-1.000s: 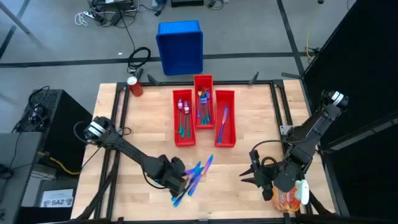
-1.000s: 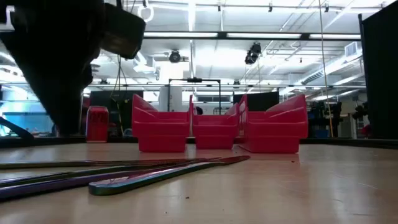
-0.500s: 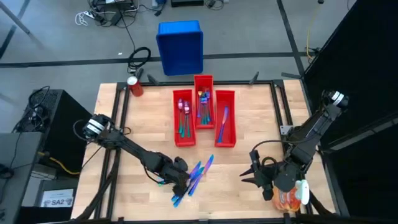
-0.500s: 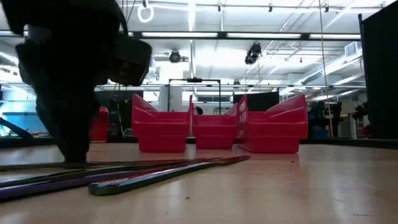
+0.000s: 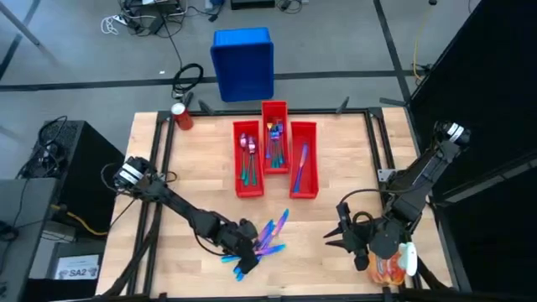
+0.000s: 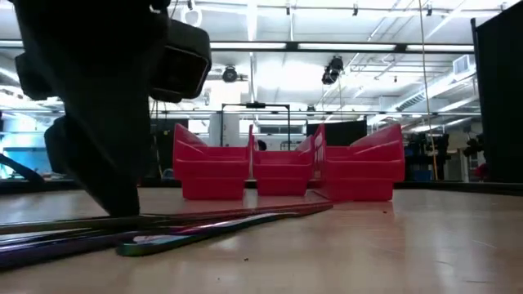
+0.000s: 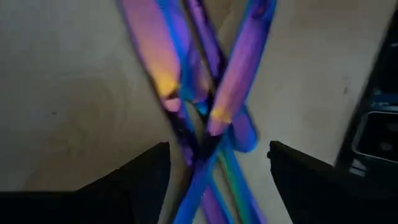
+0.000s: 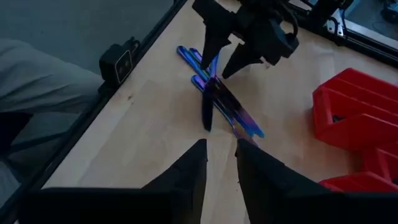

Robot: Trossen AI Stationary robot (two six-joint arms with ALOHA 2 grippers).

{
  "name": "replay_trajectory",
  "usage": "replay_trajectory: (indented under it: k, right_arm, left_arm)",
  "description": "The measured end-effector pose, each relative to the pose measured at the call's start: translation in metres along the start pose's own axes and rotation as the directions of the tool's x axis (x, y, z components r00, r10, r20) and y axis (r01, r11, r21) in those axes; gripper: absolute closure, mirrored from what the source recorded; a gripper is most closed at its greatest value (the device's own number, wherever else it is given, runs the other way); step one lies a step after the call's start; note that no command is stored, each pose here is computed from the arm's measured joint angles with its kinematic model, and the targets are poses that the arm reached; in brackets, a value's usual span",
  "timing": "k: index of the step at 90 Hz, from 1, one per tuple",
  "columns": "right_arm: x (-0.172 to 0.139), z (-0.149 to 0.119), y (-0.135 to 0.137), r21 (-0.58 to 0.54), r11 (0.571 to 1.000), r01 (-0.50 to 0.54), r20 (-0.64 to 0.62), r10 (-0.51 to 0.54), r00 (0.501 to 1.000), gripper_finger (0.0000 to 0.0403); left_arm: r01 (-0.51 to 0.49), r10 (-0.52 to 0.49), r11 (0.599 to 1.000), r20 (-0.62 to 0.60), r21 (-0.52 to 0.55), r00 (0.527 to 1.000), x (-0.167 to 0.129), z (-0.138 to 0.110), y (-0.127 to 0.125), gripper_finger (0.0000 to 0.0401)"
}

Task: Sort silverware
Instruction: Put the iridescent knife into the right orange bin

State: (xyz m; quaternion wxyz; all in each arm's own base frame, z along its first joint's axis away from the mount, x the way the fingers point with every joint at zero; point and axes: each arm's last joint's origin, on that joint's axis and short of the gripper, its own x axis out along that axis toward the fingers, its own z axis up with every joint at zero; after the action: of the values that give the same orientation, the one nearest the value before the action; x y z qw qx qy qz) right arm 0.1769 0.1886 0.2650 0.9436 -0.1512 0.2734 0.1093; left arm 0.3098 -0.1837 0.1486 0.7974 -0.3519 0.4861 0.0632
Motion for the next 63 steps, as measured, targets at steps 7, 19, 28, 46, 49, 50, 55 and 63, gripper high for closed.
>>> replay_trajectory:
  k: [7, 19, 28, 46, 49, 50, 55, 63]
  right_arm:
    - [0.0, 0.0, 0.0, 0.0, 1.0, 0.001, 0.0, -0.001, 1.0, 0.0336]
    - [0.0, 0.0, 0.0, 0.001, 1.0, 0.0, -0.001, 0.0, 1.0, 0.0339]
    - [0.0, 0.0, 0.0, 0.001, 1.0, 0.0, 0.0, 0.0, 1.0, 0.0338]
    - [0.001, 0.0, -0.001, 0.007, 1.0, 0.002, -0.001, -0.002, 1.0, 0.0336]
    - [0.001, 0.0, -0.001, 0.007, 1.0, 0.003, -0.001, -0.003, 1.0, 0.0337]
    - [0.001, 0.0, -0.001, 0.008, 1.0, 0.003, 0.0, -0.003, 1.0, 0.0337]
    - [0.001, 0.0, -0.001, 0.008, 1.0, 0.003, 0.0, -0.003, 1.0, 0.0338]
    - [0.001, 0.0, -0.001, 0.008, 1.0, 0.002, 0.001, -0.002, 1.0, 0.0339]
  left_arm:
    - [-0.029, 0.029, 1.0, 0.006, 0.009, 1.0, -0.002, 0.0, -0.003, 0.0149]
    - [-0.02, 0.008, 0.993, 0.098, 0.118, 0.995, -0.01, 0.002, -0.023, 0.0149]
    - [-0.073, 0.048, 0.981, 0.144, 0.18, 0.988, -0.022, 0.003, -0.04, 0.0149]
    - [-0.197, 0.167, 0.957, 0.152, 0.211, 0.974, -0.038, 0.006, -0.066, 0.0149]
    - [-0.216, 0.187, 0.952, 0.145, 0.216, 0.972, -0.036, 0.007, -0.069, 0.0149]
    - [-0.222, 0.195, 0.95, 0.141, 0.219, 0.971, -0.034, 0.008, -0.07, 0.0149]
    - [-0.253, 0.232, 0.94, 0.112, 0.229, 0.966, -0.025, 0.007, -0.072, 0.0149]
    - [-0.274, 0.266, 0.927, 0.068, 0.256, 0.962, -0.011, 0.007, -0.074, 0.0149]
